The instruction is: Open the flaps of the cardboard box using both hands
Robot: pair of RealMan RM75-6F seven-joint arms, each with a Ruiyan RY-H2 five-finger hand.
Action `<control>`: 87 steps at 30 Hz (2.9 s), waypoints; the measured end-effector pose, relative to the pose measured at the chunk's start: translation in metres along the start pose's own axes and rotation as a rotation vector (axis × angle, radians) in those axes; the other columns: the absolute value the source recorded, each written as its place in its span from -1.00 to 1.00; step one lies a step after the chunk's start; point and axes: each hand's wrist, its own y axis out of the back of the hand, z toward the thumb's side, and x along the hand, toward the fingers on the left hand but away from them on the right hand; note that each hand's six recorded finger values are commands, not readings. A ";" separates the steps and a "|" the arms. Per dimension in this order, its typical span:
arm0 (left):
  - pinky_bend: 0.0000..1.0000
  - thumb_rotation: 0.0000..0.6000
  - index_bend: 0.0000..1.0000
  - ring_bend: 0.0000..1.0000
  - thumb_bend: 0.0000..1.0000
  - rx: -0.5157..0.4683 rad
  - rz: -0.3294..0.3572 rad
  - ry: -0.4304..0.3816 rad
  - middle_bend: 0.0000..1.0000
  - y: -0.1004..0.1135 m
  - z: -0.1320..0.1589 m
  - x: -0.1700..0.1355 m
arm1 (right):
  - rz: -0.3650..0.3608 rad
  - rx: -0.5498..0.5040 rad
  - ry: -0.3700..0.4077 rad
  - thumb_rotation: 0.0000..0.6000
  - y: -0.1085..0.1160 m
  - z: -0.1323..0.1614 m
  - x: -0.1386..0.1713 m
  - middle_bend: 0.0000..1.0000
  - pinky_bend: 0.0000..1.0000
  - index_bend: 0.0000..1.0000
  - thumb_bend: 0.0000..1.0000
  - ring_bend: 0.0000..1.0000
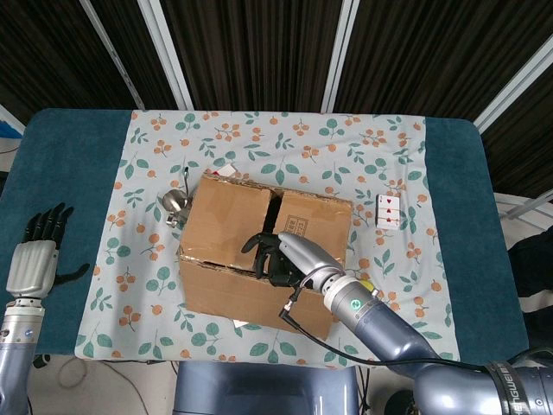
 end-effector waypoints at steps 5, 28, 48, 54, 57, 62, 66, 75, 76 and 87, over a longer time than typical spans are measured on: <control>-1.00 1.00 -1.00 -1.00 -0.71 0.010 -0.004 -0.002 -1.00 -0.001 0.000 0.000 | -0.111 0.093 -0.002 1.00 0.019 -0.016 0.003 -0.38 -0.18 -0.54 0.10 -0.11; -1.00 1.00 -1.00 -1.00 -0.70 0.139 -0.027 -0.102 -1.00 0.001 0.024 0.009 | -0.809 0.687 -0.411 1.00 0.113 -0.241 0.131 -1.00 -0.53 -0.96 -0.28 -0.99; -0.62 1.00 -0.82 -0.83 0.29 0.359 -0.151 -0.577 -0.72 0.050 0.195 0.080 | -0.941 0.575 -0.389 1.00 0.113 -0.312 0.163 -1.00 -0.53 -0.96 -0.21 -0.99; -0.59 1.00 -0.78 -0.81 0.35 0.480 -0.180 -0.776 -0.66 0.056 0.266 0.089 | -0.941 0.542 -0.391 1.00 0.113 -0.315 0.164 -1.00 -0.53 -0.96 -0.20 -0.99; -0.52 1.00 -0.69 -0.73 0.37 0.543 -0.204 -0.862 -0.55 0.054 0.294 0.090 | -0.943 0.531 -0.391 1.00 0.113 -0.316 0.164 -1.00 -0.53 -0.96 -0.20 -0.99; -0.45 1.00 -0.60 -0.63 0.41 0.618 -0.229 -0.979 -0.44 0.043 0.335 0.089 | -0.946 0.517 -0.394 1.00 0.115 -0.318 0.165 -1.00 -0.53 -0.96 -0.19 -0.99; -0.46 1.00 -0.57 -0.61 0.42 0.639 -0.249 -1.034 -0.41 0.029 0.352 0.086 | -0.950 0.512 -0.393 1.00 0.115 -0.318 0.165 -1.00 -0.53 -0.96 -0.19 -0.99; -0.39 1.00 -0.48 -0.50 0.45 0.670 -0.285 -1.092 -0.29 0.007 0.366 0.079 | -0.953 0.493 -0.394 1.00 0.116 -0.319 0.165 -1.00 -0.53 -0.96 -0.19 -0.99; -0.37 1.00 -0.47 -0.48 0.45 0.670 -0.288 -1.093 -0.27 0.005 0.366 0.080 | -0.953 0.492 -0.394 1.00 0.116 -0.319 0.165 -1.00 -0.53 -0.96 -0.19 -0.99; -0.26 1.00 -0.28 -0.30 0.58 0.708 -0.316 -1.095 0.01 -0.007 0.356 0.080 | -0.952 0.480 -0.391 1.00 0.115 -0.318 0.164 -1.00 -0.53 -0.96 -0.17 -0.99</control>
